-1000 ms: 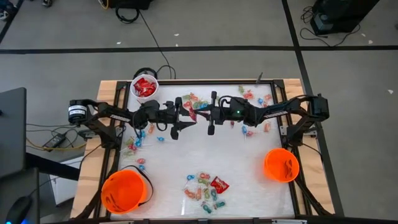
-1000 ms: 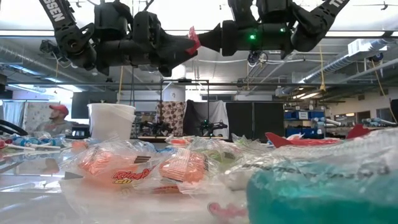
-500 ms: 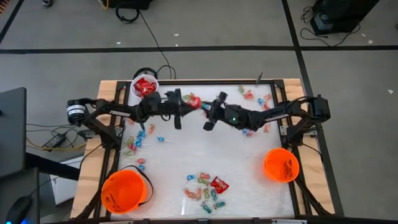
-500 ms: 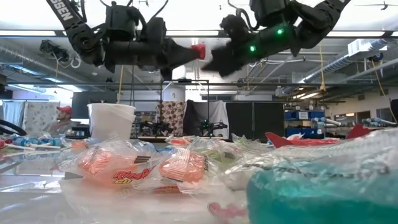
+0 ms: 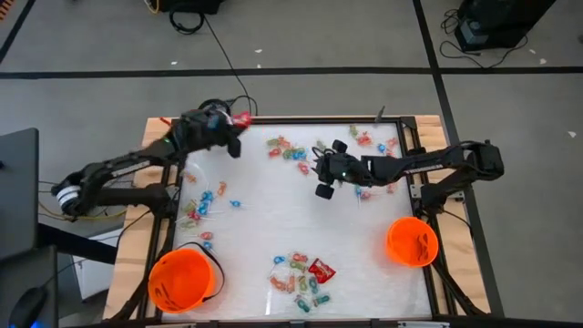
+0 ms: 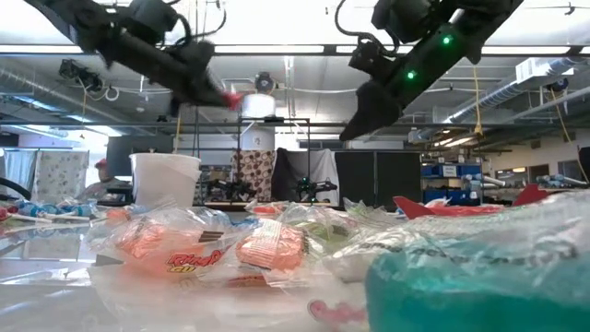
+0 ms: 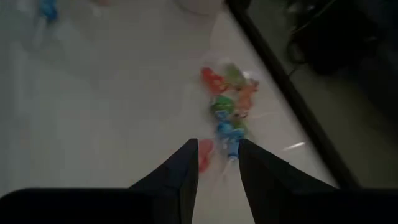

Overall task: Sort candy by brand, put in halloween buckets
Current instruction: Put the top right skittles into the bucket

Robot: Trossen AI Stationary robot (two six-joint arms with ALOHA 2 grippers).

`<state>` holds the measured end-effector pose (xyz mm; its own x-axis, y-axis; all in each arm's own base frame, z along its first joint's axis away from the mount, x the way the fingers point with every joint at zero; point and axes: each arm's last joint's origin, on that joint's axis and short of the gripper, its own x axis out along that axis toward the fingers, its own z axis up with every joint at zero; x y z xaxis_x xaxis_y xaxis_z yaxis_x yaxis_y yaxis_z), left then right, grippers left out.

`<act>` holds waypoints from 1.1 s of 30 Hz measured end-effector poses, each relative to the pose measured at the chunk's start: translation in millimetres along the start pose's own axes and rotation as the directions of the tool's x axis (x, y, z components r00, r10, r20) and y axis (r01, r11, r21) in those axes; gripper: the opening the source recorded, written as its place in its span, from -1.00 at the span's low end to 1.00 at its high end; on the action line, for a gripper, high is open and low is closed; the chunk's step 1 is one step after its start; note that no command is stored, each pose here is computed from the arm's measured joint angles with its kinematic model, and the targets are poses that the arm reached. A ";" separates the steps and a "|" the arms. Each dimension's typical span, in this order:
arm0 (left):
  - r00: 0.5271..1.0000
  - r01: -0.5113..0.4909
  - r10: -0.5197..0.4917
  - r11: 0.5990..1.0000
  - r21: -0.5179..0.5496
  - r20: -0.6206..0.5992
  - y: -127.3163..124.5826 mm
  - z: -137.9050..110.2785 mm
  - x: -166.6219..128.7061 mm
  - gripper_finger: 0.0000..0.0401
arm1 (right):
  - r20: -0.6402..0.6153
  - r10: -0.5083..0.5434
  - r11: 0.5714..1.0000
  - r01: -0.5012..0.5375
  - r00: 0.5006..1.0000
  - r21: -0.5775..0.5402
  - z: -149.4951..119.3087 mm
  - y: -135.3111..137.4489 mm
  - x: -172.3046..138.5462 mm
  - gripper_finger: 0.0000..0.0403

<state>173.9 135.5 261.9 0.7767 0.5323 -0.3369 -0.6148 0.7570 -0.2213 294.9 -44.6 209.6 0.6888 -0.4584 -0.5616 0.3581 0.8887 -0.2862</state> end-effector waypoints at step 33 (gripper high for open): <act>0.626 -0.622 0.601 0.769 0.146 -0.497 52.3 -13.3 -35.8 -0.16 | 0.066 0.023 0.995 -0.029 0.998 0.099 4.1 -38.5 11.5 -0.36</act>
<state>112.1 151.0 250.2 0.0483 0.5996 -0.7988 -0.9360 0.3064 0.1734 291.6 -84.1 217.3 0.7367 -0.4373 -0.5158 0.3986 0.8970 -0.1912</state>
